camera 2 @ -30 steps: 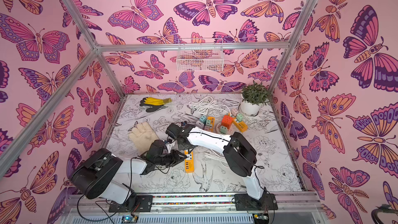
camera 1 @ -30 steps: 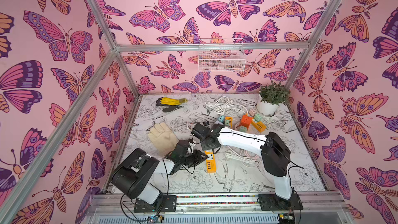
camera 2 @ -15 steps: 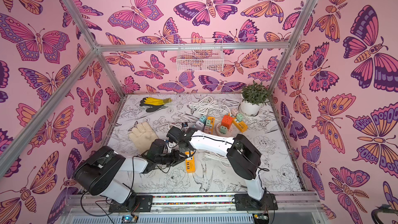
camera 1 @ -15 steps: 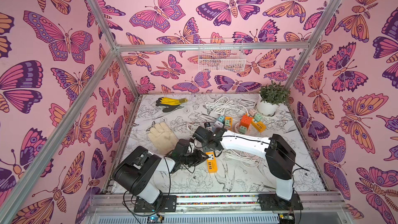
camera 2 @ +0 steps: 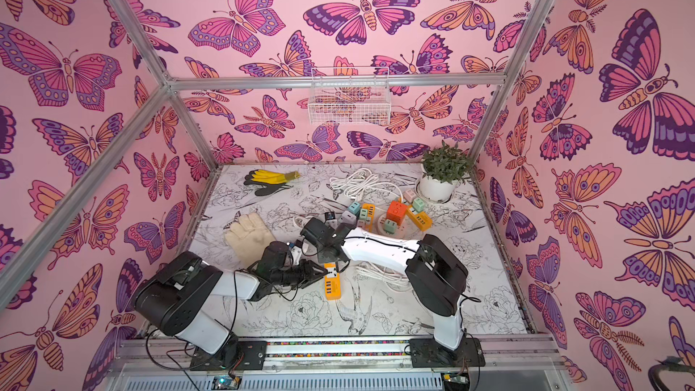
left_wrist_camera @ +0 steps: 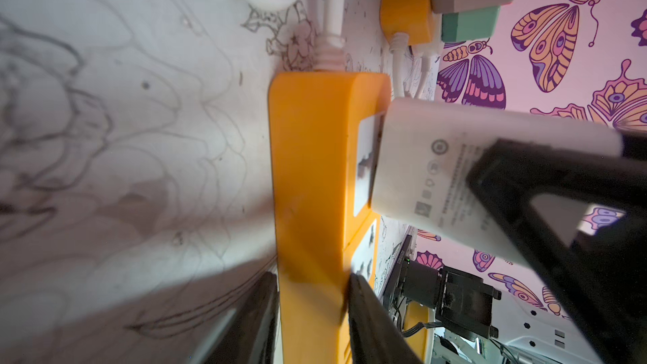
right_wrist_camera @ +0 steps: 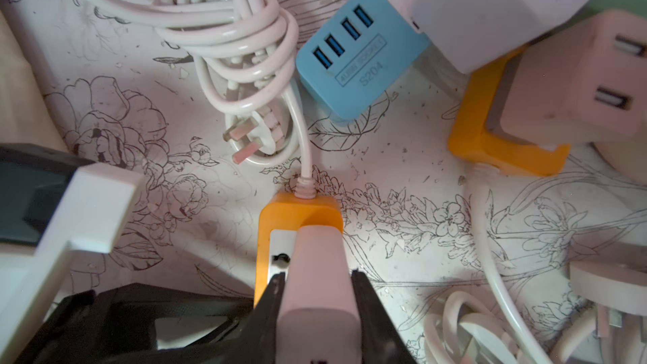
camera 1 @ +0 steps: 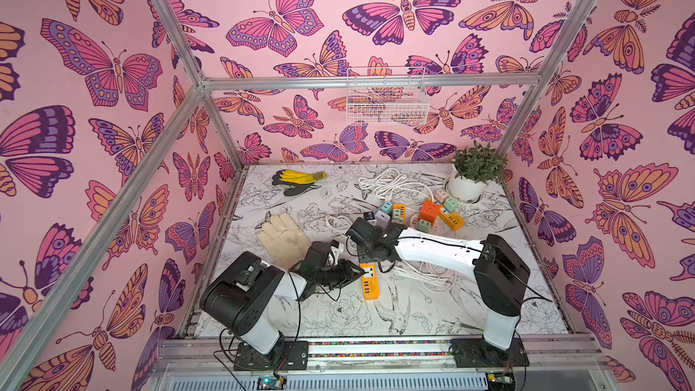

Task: Pull the plug off the socket
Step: Remove the plug from the socket, then place the plug at the center of the board, then pick up the socket from the center of the board, then place the socket at the center of the board, then move the socket to the center of the board, then remove the plug from the socket.

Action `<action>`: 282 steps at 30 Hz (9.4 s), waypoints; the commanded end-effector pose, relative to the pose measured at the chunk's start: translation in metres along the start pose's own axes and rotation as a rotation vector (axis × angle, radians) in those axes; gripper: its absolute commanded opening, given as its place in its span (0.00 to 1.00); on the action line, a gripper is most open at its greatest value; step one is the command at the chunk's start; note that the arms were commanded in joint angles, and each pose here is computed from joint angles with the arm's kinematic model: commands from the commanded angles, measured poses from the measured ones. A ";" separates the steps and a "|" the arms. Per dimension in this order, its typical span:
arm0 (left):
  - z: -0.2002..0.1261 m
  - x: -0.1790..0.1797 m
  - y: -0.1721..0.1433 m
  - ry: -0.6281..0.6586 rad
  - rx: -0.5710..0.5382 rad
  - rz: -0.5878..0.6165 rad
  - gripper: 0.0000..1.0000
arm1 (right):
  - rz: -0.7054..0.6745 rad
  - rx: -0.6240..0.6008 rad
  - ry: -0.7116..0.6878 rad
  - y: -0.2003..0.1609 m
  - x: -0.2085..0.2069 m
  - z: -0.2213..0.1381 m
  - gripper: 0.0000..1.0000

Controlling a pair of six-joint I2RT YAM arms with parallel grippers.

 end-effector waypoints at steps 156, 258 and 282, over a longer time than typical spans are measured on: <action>0.041 -0.048 0.018 1.046 0.156 0.353 0.61 | 0.398 -0.538 0.457 0.021 -0.227 -0.108 0.94; 0.020 -0.017 -0.076 0.615 0.328 0.907 0.59 | -0.066 -0.003 0.387 -0.006 -0.091 -0.081 0.77; -0.014 -0.043 -0.056 0.405 -0.204 1.044 0.83 | -0.461 -0.017 0.549 -0.019 -0.066 -0.044 0.64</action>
Point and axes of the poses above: each gripper's point midway between its finger pads, its own z axis out along the fingers, its own x axis along the line the jaws close on, y = z × x, the point moved 6 cm from there along -z, back along the fingers, and after that the axes turned 15 degrees about z, right-handed, at the moved point
